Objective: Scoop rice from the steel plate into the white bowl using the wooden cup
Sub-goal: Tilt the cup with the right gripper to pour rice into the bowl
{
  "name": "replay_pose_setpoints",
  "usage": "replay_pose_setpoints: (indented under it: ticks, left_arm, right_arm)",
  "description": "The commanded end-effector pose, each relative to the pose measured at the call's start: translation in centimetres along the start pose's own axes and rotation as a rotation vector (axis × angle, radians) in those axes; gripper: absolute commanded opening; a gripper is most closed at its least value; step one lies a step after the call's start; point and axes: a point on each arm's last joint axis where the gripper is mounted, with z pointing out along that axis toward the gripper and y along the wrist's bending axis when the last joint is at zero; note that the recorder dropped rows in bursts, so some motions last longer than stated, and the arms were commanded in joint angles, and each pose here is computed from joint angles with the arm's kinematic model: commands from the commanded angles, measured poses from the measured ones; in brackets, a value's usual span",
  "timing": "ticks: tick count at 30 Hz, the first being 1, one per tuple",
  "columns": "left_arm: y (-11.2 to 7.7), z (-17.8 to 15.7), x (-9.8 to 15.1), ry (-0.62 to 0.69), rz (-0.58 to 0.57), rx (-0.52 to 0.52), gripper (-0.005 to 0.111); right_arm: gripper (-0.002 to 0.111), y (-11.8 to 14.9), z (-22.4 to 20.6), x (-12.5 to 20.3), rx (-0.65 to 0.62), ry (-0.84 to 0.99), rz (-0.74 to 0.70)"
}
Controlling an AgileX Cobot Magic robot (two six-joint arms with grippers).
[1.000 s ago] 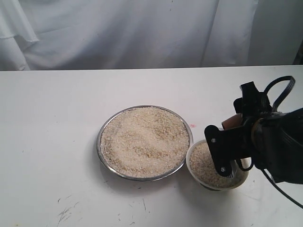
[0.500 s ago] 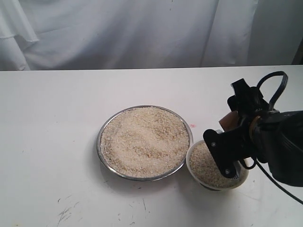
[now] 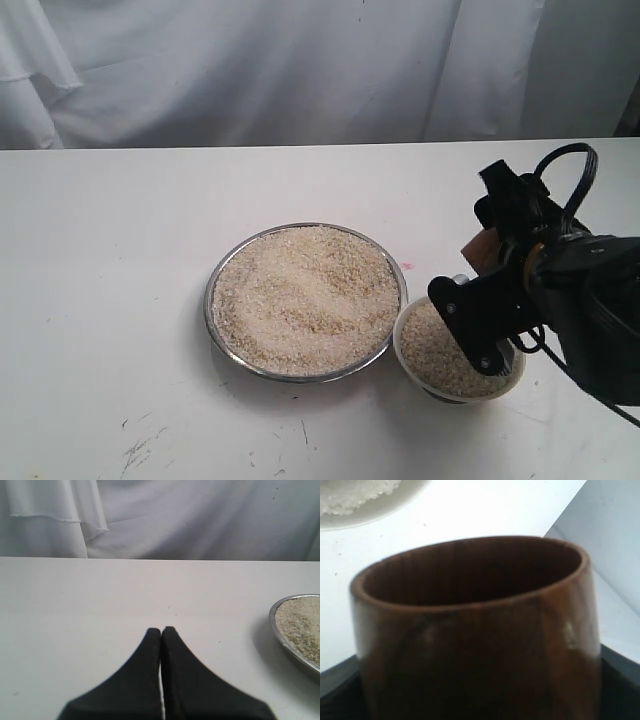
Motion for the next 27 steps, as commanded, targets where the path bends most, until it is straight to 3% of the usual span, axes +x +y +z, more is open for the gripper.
replay_pose_setpoints:
  ticks: [1, 17, 23, 27]
  left_arm:
    - [0.0, 0.0, 0.1, -0.007, -0.004, 0.002, 0.0]
    - [0.0, 0.0, 0.1, -0.007, -0.004, 0.002, 0.0]
    - [0.0, 0.0, 0.1, -0.007, -0.004, 0.002, 0.0]
    - [0.0, 0.0, 0.1, -0.007, -0.004, 0.002, 0.0]
  right_arm:
    - [0.0, -0.2, -0.2, 0.0, 0.018, 0.016, -0.05]
    - [0.0, 0.1, -1.0, 0.5, -0.03, -0.02, 0.121]
    - [0.0, 0.3, -1.6, 1.0, -0.066, -0.042, 0.302]
    - [0.0, 0.2, -2.1, 1.9, -0.078, -0.101, 0.551]
